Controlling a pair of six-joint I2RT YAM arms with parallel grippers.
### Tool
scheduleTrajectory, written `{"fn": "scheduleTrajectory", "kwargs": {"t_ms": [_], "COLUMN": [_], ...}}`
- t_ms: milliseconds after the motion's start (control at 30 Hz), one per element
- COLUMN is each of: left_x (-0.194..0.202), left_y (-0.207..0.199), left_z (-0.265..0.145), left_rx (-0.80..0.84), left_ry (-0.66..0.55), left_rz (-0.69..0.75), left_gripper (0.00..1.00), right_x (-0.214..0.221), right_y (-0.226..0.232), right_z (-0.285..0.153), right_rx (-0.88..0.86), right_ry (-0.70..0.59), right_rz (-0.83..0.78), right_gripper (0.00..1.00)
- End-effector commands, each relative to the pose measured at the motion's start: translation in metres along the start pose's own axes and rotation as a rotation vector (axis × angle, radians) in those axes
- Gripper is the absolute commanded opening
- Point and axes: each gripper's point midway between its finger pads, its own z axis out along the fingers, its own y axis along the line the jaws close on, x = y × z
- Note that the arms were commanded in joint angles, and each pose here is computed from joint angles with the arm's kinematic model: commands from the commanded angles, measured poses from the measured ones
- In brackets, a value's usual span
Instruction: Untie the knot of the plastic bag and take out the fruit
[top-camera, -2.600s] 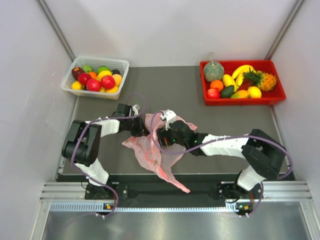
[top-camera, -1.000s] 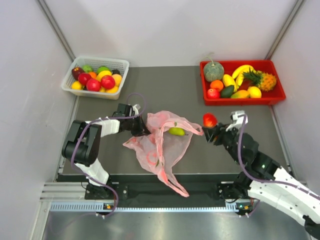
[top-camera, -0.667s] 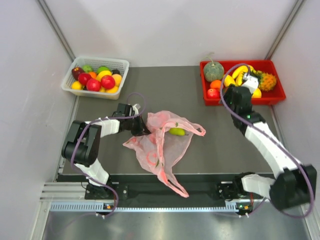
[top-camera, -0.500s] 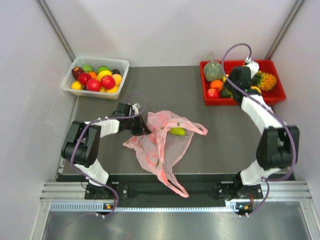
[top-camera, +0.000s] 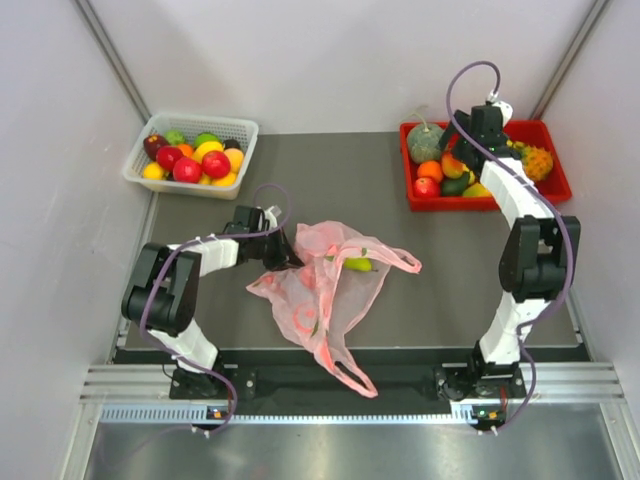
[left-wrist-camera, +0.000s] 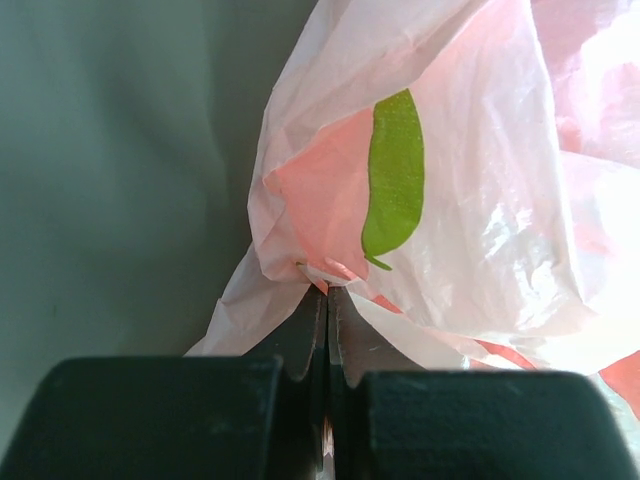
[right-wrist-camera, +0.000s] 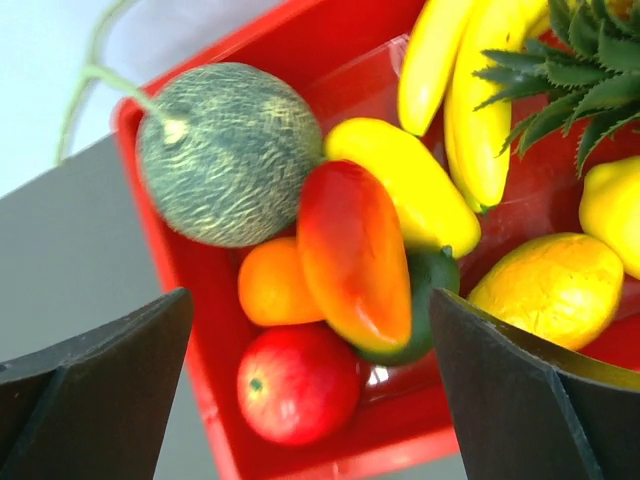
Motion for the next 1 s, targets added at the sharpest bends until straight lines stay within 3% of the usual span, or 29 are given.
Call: {"fn": "scheduleTrajectory", "kwargs": {"t_ms": [0, 167, 367, 500, 567, 633, 733, 800, 967], "left_x": [-0.018, -0.020, -0.011, -0.007, -0.006, -0.005, -0.008, -0.007, -0.006], "left_y": [-0.029, -0.052, -0.090, -0.102, -0.109, -0.116, -0.105, -0.100, -0.077], "left_z": [-0.011, -0.027, -0.047, -0.055, -0.060, -0.064, -0.058, -0.051, -0.028], "left_rx": [0.079, 0.119, 0.146, 0.156, 0.172, 0.180, 0.129, 0.125, 0.085], "left_ry": [-0.056, -0.089, -0.111, -0.117, -0.127, -0.142, -0.151, -0.134, -0.105], "left_rz": [0.070, 0.104, 0.182, 0.195, 0.197, 0.217, 0.212, 0.200, 0.160], "left_gripper": [0.00, 0.00, 0.00, 0.00, 0.00, 0.00, 0.00, 0.00, 0.00], "right_x": [-0.055, 0.005, 0.129, 0.165, 0.186, 0.180, 0.173, 0.182, 0.218], "right_y": [0.018, 0.018, 0.012, -0.004, -0.014, -0.014, -0.021, -0.017, -0.014], "right_z": [-0.066, -0.160, -0.259, -0.331, -0.351, -0.383, -0.402, -0.405, -0.396], "right_rx": [-0.121, -0.288, -0.507, -0.708, -0.765, -0.873, -0.882, -0.919, -0.962], "right_ry": [-0.132, -0.073, 0.078, 0.049, 0.093, 0.020, -0.004, 0.048, 0.220], "right_rz": [0.013, -0.054, -0.195, -0.210, -0.225, -0.212, -0.183, -0.185, -0.210], "right_gripper": [1.00, 1.00, 1.00, 0.98, 0.96, 0.94, 0.89, 0.87, 0.67]}}
